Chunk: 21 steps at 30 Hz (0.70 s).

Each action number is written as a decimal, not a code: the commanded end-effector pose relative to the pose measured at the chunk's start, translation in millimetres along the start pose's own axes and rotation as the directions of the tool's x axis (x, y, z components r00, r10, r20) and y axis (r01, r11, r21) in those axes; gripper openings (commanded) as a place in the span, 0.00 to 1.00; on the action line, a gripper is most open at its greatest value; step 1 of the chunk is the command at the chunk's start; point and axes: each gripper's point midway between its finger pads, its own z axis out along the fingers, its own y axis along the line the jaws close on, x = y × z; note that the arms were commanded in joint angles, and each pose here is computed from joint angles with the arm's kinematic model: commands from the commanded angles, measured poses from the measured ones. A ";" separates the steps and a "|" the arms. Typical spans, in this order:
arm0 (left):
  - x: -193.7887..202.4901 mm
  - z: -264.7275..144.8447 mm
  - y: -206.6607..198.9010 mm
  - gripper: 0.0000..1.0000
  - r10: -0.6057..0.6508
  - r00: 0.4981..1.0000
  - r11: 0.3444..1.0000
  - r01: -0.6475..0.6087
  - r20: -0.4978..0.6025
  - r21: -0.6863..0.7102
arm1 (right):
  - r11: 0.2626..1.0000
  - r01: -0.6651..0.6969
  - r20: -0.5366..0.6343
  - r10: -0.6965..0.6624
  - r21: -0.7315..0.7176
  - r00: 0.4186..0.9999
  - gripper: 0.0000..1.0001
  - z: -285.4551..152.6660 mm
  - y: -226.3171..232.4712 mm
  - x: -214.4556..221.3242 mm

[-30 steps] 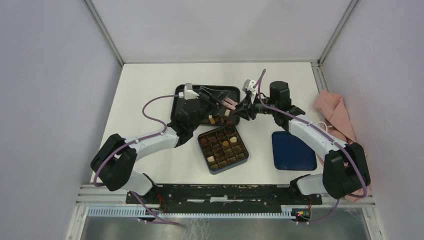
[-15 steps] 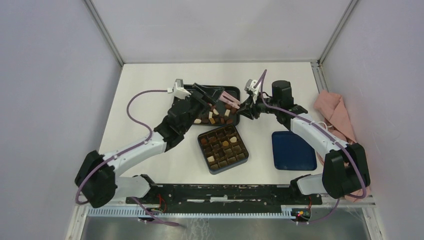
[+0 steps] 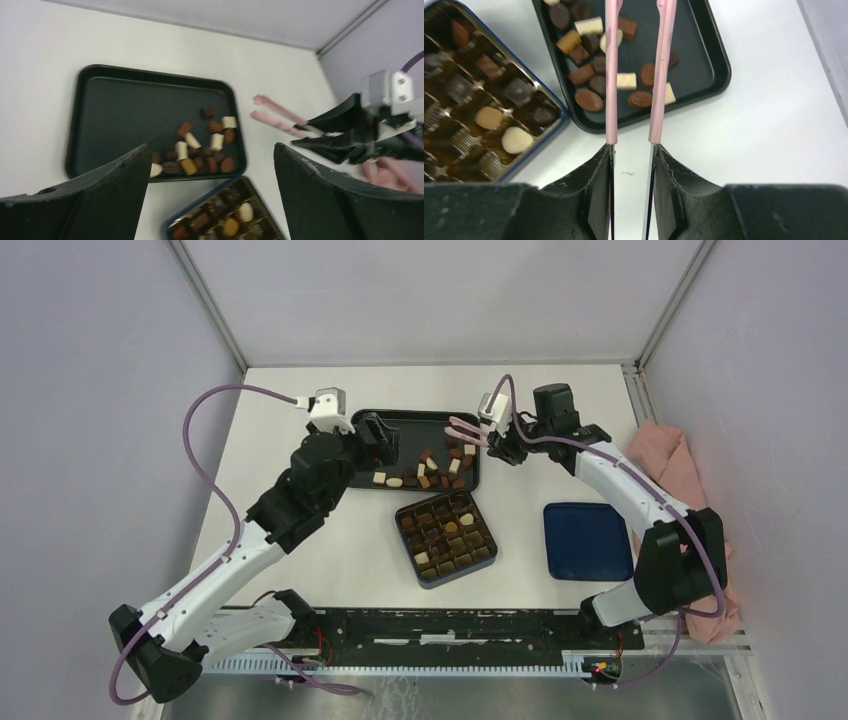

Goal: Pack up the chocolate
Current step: Pick up the fake chocolate from the plate.

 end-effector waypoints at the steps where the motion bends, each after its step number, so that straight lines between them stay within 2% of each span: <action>1: 20.2 -10.3 52.2 0.95 0.407 0.887 0.890 -0.439 -0.219 -0.124 | 0.995 0.098 -0.182 -0.092 0.027 0.979 0.36 -5.7 -23.5 21.3; 3: 31.1 -11.4 71.1 0.95 0.473 0.835 0.835 -0.527 -0.282 -0.157 | 0.994 0.110 -0.251 -0.103 0.012 0.962 0.36 -3.8 -28.3 31.5; 7: 53.9 -12.7 96.9 0.96 0.528 0.778 0.775 -0.606 -0.340 -0.182 | 0.992 0.123 -0.370 -0.120 -0.014 0.921 0.36 2.2 -35.7 50.8; 14: 73.4 -8.1 110.2 0.95 0.557 0.740 0.744 -0.646 -0.376 -0.170 | 0.993 0.112 -0.494 -0.108 -0.023 0.863 0.36 25.5 -50.5 74.5; 21: 79.3 -7.8 112.8 0.95 0.553 0.736 0.748 -0.645 -0.392 -0.155 | 0.994 0.107 -0.523 -0.086 0.011 0.848 0.36 55.2 -74.4 75.5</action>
